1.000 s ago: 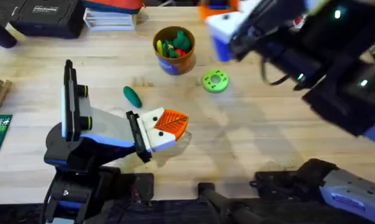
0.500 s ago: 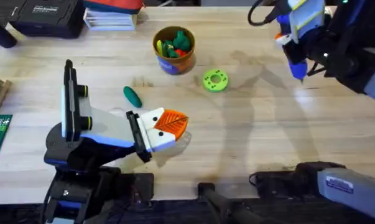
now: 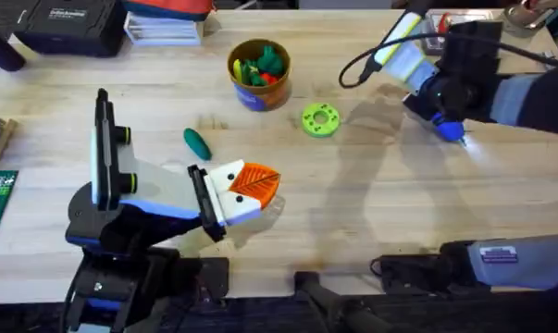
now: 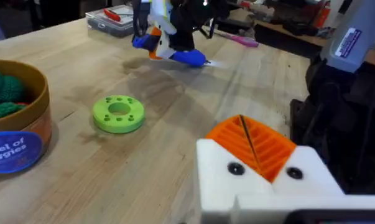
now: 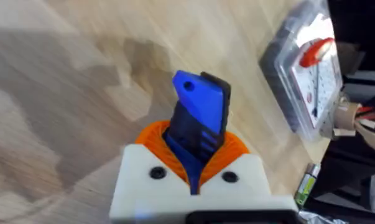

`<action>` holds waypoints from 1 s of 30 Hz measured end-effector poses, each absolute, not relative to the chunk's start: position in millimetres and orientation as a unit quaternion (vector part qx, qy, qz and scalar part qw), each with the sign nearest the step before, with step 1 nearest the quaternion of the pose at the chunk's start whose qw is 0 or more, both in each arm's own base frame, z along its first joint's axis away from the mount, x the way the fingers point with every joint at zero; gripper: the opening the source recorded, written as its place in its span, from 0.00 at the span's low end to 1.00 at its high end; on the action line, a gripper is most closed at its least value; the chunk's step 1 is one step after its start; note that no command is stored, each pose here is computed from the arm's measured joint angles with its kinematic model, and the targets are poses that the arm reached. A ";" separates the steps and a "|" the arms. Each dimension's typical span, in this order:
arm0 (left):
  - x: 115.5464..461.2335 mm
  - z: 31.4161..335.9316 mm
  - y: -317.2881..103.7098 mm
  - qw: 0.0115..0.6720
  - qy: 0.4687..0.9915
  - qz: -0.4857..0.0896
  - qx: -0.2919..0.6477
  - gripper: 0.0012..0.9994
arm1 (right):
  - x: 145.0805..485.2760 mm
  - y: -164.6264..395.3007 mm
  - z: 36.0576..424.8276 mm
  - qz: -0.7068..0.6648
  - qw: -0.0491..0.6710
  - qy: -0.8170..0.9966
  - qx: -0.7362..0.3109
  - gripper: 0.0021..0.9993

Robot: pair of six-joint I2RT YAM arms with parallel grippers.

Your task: Pick up the gripper from the table and insert it into the empty holder that is missing its gripper. Then pick up a screw, insert it into the mounting hole, and use the screwdriver to tighten it. Finally, clean up the table by picking up the vegetable and placing it into the bucket.

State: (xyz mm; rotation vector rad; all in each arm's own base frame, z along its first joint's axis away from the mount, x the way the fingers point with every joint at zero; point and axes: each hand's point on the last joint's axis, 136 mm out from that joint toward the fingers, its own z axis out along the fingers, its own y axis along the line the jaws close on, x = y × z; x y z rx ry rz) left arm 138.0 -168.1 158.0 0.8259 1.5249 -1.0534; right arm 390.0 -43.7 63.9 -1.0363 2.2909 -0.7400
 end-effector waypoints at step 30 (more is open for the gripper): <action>138.1 158.0 -168.1 0.528 0.638 -0.441 0.346 0.01 | 373.9 4.1 57.5 -0.247 0.202 0.824 -0.468 0.99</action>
